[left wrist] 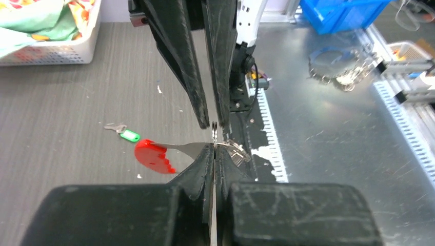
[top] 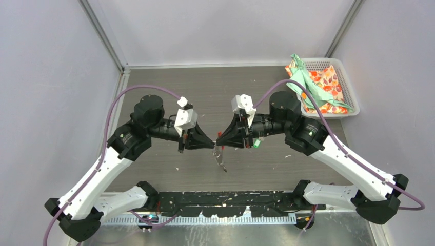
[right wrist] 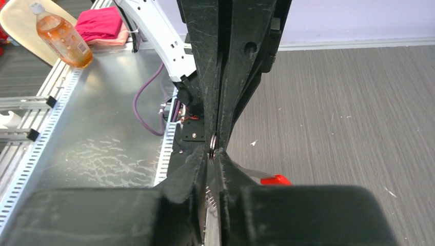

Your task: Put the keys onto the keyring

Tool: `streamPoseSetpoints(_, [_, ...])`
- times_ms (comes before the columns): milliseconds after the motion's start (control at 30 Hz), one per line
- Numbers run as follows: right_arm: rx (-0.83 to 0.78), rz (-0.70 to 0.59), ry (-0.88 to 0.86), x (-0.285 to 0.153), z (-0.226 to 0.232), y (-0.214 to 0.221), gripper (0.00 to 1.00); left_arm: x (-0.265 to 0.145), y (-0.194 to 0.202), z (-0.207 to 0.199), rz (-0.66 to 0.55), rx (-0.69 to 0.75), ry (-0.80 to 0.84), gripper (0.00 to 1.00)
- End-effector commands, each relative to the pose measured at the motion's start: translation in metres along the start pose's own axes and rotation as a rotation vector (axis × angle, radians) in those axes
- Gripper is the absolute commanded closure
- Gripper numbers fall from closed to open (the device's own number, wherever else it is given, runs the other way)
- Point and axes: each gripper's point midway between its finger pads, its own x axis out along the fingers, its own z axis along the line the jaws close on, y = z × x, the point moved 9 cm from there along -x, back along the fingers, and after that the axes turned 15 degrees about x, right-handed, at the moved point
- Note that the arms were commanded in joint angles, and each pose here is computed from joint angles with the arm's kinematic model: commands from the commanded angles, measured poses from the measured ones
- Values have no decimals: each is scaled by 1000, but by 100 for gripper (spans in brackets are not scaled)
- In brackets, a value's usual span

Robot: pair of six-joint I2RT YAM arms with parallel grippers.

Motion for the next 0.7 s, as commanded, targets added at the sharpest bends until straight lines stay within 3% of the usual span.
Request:
streamPoseSetpoints(0, [-44, -63, -31, -11, 16, -16, 77, -11, -11, -6, -8, 243, 24, 99])
streamPoseSetpoints(100, [-42, -69, -2, -18, 20, -14, 68, -14, -13, -3, -9, 416, 28, 99])
streamPoseSetpoints(333, [30, -104, 140, -33, 21, -12, 59, -19, -15, -4, -12, 731, 67, 100])
streamPoseSetpoints(500, [176, -167, 355, -37, 5, -8, 41, -22, -14, -9, -4, 968, 97, 100])
streamPoseSetpoints(667, [304, -197, 603, -45, -19, 6, 23, -24, -14, -11, -6, 1016, 104, 100])
